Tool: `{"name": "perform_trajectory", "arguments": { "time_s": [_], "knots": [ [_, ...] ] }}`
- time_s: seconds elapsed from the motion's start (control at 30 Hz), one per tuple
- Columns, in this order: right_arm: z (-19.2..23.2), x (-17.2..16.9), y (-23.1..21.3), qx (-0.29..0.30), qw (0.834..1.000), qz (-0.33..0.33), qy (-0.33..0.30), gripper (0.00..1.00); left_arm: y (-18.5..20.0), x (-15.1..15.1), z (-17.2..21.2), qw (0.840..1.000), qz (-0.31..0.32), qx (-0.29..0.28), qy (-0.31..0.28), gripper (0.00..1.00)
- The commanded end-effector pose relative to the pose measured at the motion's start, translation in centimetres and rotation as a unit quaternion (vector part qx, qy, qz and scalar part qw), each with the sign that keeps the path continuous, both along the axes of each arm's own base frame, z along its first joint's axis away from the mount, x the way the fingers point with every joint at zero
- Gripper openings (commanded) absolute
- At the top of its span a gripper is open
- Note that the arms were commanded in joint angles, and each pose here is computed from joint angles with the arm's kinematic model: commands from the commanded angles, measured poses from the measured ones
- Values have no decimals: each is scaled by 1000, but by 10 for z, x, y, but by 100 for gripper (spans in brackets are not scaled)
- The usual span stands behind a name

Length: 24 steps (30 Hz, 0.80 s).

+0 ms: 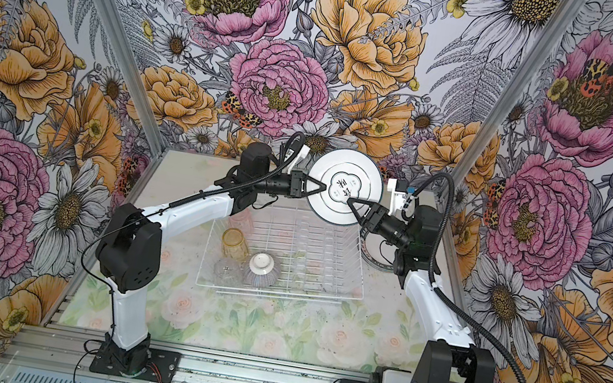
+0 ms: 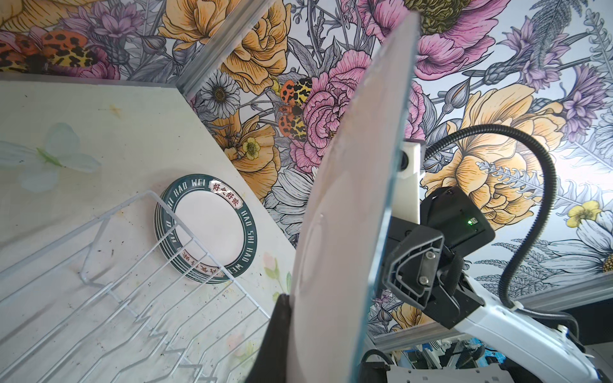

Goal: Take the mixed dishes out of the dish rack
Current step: 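Grasp the plate rim with the right gripper and open the left gripper, then carry the white plate with the right gripper toward the plate stack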

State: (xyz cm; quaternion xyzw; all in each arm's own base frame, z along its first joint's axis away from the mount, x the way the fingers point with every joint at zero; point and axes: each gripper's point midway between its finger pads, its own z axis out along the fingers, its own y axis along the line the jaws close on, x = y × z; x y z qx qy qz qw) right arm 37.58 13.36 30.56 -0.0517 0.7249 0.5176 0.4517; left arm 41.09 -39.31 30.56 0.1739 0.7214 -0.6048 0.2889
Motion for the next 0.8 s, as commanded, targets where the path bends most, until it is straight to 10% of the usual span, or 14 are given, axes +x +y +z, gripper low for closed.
{"name": "perform_trajectory", "arguments": {
  "time_s": [0.0, 0.3, 0.47, 0.77],
  "knots": [
    [24, 7, 1, 4, 999, -6, -42, 57, -7, -7, 40, 998, -24, -40, -42, 0],
    [20, 15, -2, 4, 999, -26, -34, 0, -10, -6, 38, 998, -25, -40, -40, 6],
    [22, 20, -9, 6, 998, -51, -32, 0, -9, -12, 40, 998, -25, -33, -57, 29],
    [20, 37, -60, 0, 985, -170, -4, 0, 18, -24, 31, 990, 22, 77, -115, 33]
  ]
}}
